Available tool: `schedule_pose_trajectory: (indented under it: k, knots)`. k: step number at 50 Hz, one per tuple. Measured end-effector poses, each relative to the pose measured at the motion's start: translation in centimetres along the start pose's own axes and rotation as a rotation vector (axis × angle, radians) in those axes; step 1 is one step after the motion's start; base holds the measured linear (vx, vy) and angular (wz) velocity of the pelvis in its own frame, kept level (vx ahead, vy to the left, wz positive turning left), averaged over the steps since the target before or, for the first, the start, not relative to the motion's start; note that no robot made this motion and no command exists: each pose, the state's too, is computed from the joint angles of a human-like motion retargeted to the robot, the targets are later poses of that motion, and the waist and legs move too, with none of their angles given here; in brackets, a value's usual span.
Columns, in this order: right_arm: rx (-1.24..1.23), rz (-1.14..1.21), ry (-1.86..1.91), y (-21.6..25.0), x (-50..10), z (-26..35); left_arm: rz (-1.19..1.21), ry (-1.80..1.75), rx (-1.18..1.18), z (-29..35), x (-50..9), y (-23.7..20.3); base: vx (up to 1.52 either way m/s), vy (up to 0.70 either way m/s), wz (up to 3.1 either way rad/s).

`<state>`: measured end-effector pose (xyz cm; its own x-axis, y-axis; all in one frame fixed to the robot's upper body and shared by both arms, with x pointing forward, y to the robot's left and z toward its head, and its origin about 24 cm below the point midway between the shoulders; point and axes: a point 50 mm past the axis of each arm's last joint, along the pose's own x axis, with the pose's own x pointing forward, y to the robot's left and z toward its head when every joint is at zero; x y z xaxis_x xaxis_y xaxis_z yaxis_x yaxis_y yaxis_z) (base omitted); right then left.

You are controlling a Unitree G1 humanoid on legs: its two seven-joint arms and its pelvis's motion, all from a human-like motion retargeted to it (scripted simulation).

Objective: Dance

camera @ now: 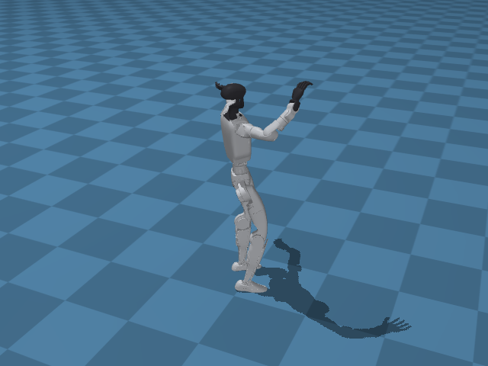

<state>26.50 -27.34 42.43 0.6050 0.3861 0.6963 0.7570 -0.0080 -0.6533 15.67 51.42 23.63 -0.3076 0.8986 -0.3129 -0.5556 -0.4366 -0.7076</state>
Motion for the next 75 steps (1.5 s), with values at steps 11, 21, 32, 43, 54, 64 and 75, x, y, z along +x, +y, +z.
schedule_pose_trajectory:
  k: [11, 21, 32, 43, 54, 64, 75]
  knots:
    - [-0.452, -0.234, -0.314, -3.4, 0.4, 2.1, -0.028, 0.056, -0.189, 0.8, 1.2, 0.7, -0.07, -0.11, 0.18]
    - [-0.226, -0.323, -0.513, -2.2, 1.6, 5.9, 0.092, -0.261, 0.002, 6.9, 2.1, 0.6, 0.08, 0.04, -0.3]
    - [-0.683, -0.177, -0.794, -0.4, 0.4, 8.2, 0.222, 0.057, -0.295, -0.5, 3.1, 5.5, -0.12, -0.04, -0.53]
    - [-0.252, -0.698, 0.396, -6.1, -1.8, -7.2, -0.765, -0.953, 0.135, 8.7, -12.3, -10.2, 0.07, -0.06, 0.31]
    - [0.965, -1.479, 1.111, -4.6, -19.4, -17.0, -1.213, -2.7, 0.368, 7.5, -33.5, -7.3, 0.09, -0.06, 0.7]
    - [1.548, -2.221, 1.095, 2.5, -28.7, -15.9, -0.977, -3.196, -0.046, 6.3, -35.8, -3.3, -0.12, 0.12, 0.64]
    - [0.897, -1.224, 0.758, -6.6, -15.8, -15.4, -0.474, -1.61, 0.693, 8.9, -17.5, -12.6, -0.06, -0.04, -0.61]
